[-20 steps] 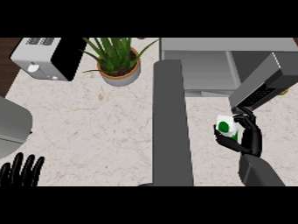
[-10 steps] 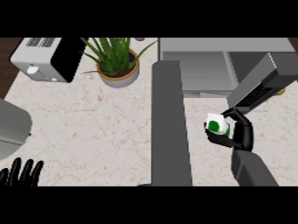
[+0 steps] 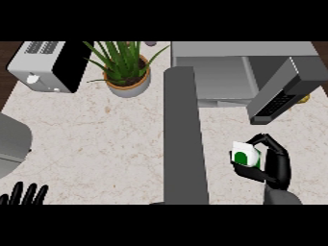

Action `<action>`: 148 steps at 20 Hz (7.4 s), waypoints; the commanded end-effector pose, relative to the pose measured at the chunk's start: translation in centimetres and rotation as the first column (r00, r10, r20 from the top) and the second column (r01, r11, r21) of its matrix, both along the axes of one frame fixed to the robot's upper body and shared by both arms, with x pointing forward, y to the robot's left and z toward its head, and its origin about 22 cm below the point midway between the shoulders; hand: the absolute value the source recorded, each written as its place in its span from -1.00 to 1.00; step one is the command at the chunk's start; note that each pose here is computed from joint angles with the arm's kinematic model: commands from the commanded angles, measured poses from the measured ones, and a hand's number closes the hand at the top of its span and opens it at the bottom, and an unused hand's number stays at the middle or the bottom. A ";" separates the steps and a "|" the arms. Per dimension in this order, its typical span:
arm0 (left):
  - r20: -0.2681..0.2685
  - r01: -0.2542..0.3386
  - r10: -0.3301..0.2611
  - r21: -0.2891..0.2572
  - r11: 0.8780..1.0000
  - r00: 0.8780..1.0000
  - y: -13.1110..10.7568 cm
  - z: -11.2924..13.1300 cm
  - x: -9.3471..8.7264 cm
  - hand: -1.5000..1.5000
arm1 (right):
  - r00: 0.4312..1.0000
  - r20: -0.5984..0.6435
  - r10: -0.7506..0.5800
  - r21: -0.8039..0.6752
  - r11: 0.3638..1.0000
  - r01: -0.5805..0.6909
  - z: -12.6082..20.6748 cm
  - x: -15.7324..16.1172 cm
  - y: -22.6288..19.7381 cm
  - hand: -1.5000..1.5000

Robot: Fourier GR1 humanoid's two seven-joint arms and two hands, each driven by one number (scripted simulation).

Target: Pick up the milk, place it into the microwave and close the microwave

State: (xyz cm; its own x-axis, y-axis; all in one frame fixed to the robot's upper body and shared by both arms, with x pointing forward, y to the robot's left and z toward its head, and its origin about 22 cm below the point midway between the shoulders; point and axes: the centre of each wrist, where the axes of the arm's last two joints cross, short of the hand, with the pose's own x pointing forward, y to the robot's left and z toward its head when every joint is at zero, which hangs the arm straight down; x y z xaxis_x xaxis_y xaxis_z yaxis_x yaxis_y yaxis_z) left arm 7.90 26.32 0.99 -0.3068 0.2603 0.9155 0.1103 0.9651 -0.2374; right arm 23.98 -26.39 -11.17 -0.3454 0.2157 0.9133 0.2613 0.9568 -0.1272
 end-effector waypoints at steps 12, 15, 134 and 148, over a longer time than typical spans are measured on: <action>0.004 -0.030 0.030 -0.004 1.000 1.000 0.3 1.1 -0.8 -1.00 | 0.983 0.089 0.161 0.235 0.956 -0.178 6.8 -1.8 5.0 1.00; -0.001 -0.018 0.018 0.010 1.000 1.000 2.8 -0.1 -1.2 -1.00 | 0.991 0.082 0.110 0.171 0.978 -0.122 9.1 -1.2 6.6 1.00; -0.016 0.052 -0.051 0.047 0.998 0.999 2.8 -1.7 2.4 -1.00 | 0.995 -0.089 0.034 -0.056 0.998 -0.039 -0.5 8.8 6.3 -1.00; -0.073 0.136 -0.128 0.111 0.985 0.989 3.4 -2.7 2.3 -1.00 | 0.971 -0.121 0.204 0.062 0.978 -0.198 -3.7 4.1 3.0 -1.00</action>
